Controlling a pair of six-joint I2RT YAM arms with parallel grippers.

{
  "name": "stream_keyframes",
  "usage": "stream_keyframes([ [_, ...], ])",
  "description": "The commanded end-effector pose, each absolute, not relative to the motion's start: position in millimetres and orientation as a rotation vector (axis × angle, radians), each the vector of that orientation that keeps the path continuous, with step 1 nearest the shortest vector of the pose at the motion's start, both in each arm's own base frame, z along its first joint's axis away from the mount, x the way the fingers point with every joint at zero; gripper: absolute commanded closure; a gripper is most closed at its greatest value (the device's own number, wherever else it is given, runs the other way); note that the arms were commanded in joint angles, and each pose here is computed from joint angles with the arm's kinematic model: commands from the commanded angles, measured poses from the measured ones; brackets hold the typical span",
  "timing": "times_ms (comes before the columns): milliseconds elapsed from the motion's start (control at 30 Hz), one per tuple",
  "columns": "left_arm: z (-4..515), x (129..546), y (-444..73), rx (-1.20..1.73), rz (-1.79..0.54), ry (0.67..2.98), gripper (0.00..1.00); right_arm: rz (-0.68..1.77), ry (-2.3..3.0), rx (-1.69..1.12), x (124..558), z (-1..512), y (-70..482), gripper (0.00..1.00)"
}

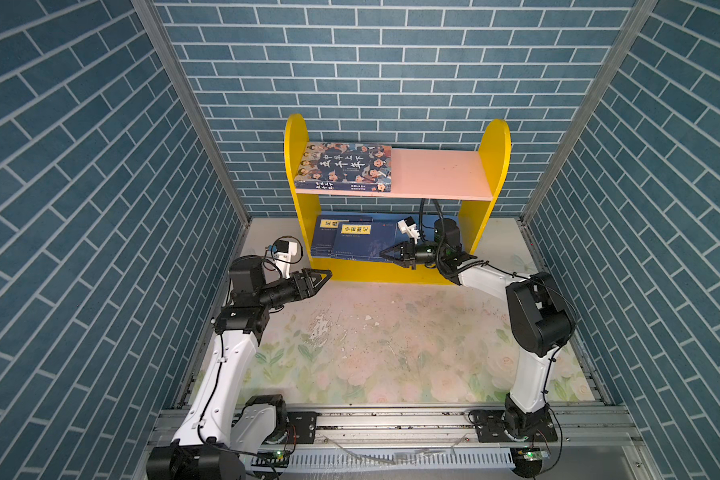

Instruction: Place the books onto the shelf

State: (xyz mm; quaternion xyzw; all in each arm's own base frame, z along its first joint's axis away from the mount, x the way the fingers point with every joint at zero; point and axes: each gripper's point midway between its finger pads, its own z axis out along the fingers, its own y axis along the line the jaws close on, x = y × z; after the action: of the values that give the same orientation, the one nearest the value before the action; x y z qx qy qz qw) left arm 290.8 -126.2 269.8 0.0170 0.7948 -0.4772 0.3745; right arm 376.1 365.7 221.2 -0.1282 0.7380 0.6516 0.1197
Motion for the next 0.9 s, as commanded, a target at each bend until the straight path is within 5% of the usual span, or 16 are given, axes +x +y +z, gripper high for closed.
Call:
stream_keyframes([
  [0, 284, 289, -127, 0.087, -1.232, 1.988, 0.37, 1.887, 2.079, -0.420, 393, 237, 370, 1.00],
  [700, 284, 291, -127, 0.084, -1.231, 1.979, 0.36, 1.915, 2.146, -0.356, 418, 213, 384, 1.00],
  [867, 282, 290, -127, 0.082, -1.234, 1.981, 0.36, 1.919, 2.164, -0.352, 415, 209, 383, 0.79],
])
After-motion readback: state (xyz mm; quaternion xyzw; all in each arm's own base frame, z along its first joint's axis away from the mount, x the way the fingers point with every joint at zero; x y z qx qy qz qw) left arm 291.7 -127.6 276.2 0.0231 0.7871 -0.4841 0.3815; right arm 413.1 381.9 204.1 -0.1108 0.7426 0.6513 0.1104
